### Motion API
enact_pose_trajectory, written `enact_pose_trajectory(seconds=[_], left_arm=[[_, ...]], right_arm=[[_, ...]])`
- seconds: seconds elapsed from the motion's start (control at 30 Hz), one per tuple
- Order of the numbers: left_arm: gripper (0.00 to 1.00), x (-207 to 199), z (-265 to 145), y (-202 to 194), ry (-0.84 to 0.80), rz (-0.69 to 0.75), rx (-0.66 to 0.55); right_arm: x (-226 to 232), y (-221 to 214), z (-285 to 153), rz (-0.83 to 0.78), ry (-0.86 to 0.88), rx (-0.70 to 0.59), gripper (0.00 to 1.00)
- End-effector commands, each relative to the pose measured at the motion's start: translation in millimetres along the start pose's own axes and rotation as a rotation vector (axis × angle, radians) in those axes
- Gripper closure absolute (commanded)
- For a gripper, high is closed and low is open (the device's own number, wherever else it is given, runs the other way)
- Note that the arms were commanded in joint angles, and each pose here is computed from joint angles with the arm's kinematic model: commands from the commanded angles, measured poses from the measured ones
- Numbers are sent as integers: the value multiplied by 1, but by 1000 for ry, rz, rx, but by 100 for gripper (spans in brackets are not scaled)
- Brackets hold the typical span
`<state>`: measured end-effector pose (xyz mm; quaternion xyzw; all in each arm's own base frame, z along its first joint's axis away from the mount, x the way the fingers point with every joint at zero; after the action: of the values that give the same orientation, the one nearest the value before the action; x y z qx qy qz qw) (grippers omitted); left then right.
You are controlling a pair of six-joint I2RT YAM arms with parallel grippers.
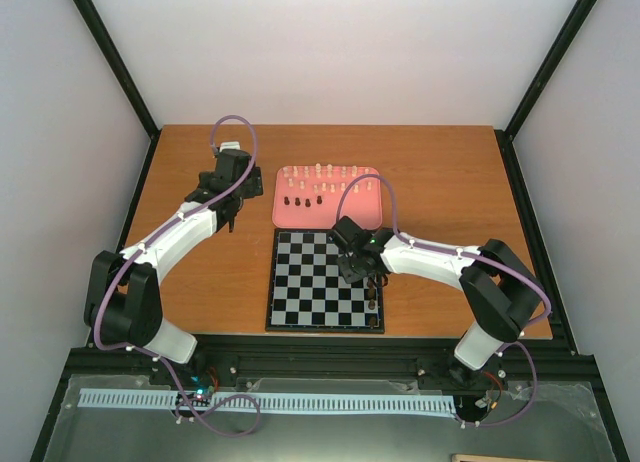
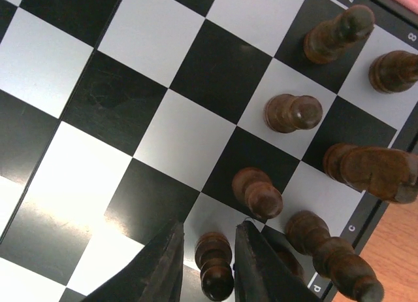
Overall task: Set up the chess pieces on the board
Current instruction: Place the chess piece on the chessboard, then pick up the chess piece from the storage box.
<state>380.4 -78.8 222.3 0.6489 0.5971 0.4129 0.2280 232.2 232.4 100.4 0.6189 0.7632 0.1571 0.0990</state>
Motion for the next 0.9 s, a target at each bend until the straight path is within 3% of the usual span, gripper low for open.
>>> enact_pose_trajectory(seconds=[0.0,0.47,0.7,0.87], left_arm=[[0,4,-4,14,14,-12,-38],[0,3,-4,13,9,-13,-36],[0,4,-7,14,5,-17,-44],[0,4,-8,14,-1,-22,-47]], right_arm=[[7,7,-11,-6,24,-32,73],[23,35,-50,-23,116,-156,66],[49,83,-58,-75,132,-245,43],[59,125,-38,-83,123,-252,39]])
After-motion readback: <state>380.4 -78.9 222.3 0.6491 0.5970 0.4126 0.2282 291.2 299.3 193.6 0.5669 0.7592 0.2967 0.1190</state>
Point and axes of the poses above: each gripper's point midway between its finger pads, its own z axis out along the fingers, its own x axis along the line the jaws close on, y = z × x, the point moved 6 cm from there along -z, back along the fingers, and after that the axes turned 15 degrees about z, right-handed, at the moved point
